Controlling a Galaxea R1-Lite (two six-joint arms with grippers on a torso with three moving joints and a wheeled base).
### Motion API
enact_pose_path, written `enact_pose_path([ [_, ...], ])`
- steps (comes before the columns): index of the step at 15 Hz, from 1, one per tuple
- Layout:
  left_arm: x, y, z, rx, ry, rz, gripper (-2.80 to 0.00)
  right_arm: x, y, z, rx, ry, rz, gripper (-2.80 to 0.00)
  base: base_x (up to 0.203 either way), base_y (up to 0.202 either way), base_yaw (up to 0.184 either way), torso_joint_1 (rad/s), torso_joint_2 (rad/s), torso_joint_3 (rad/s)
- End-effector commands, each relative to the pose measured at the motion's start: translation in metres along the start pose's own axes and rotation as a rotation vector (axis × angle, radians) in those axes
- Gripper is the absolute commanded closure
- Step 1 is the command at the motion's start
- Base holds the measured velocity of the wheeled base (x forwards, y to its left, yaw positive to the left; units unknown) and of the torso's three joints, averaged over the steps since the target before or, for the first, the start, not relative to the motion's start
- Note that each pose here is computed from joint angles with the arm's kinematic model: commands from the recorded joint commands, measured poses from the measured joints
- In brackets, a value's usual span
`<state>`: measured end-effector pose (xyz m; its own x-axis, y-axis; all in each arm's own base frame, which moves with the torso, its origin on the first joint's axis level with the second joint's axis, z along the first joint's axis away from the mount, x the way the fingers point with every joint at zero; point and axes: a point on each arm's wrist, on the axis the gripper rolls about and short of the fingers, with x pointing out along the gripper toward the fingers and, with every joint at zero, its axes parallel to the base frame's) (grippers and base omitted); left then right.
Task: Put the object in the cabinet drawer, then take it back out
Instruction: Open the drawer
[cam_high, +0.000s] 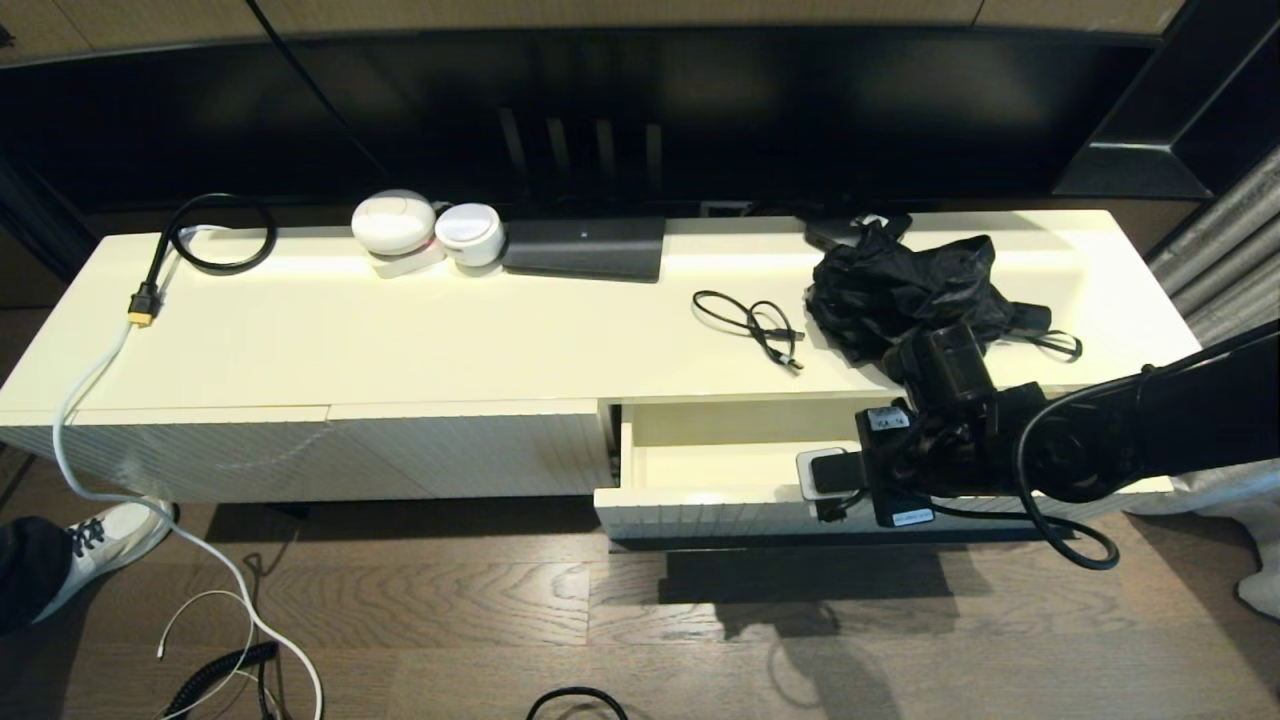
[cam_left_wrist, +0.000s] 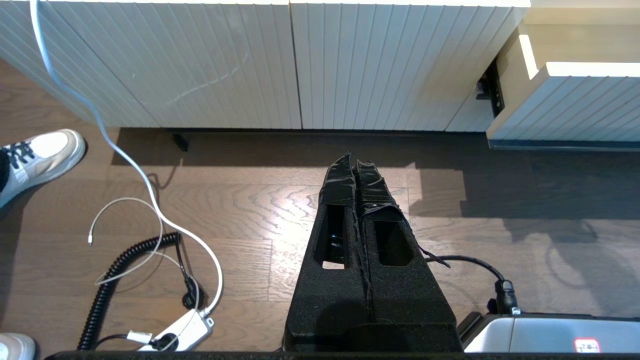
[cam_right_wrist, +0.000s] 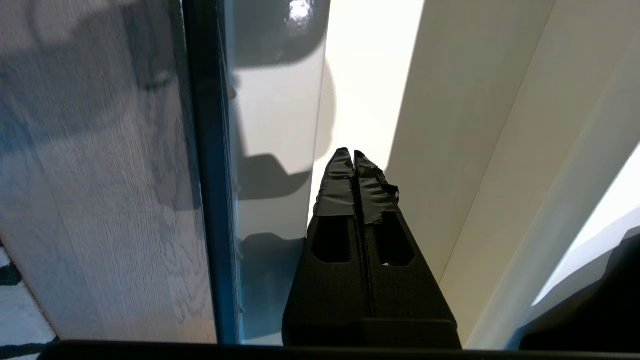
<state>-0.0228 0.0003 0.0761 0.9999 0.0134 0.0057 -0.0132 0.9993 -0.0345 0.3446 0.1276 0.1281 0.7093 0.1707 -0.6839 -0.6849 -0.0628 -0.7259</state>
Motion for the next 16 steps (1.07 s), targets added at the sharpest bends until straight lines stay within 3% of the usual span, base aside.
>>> enact_pose_path([
  [1, 0.000, 0.000, 0.000, -0.001, 0.001, 0.002, 0.00, -0.003, 0.007, -0.001, -0.012, 0.003, 0.023, 0.00, 0.000, 0.000, 0.000, 0.000, 0.00, 0.000],
  [10, 0.000, 0.000, 0.000, -0.001, 0.000, 0.002, 0.00, 0.000, 0.037, -0.006, -0.013, 0.025, 0.114, 0.00, 0.000, 0.000, 0.000, 0.000, 0.00, 0.000],
  [16, 0.000, 0.000, 0.000, -0.001, 0.001, 0.002, 0.00, -0.008, 0.052, -0.002, 0.051, 0.022, 0.150, 0.00, 0.000, 0.000, 0.000, 0.000, 0.00, 0.000],
])
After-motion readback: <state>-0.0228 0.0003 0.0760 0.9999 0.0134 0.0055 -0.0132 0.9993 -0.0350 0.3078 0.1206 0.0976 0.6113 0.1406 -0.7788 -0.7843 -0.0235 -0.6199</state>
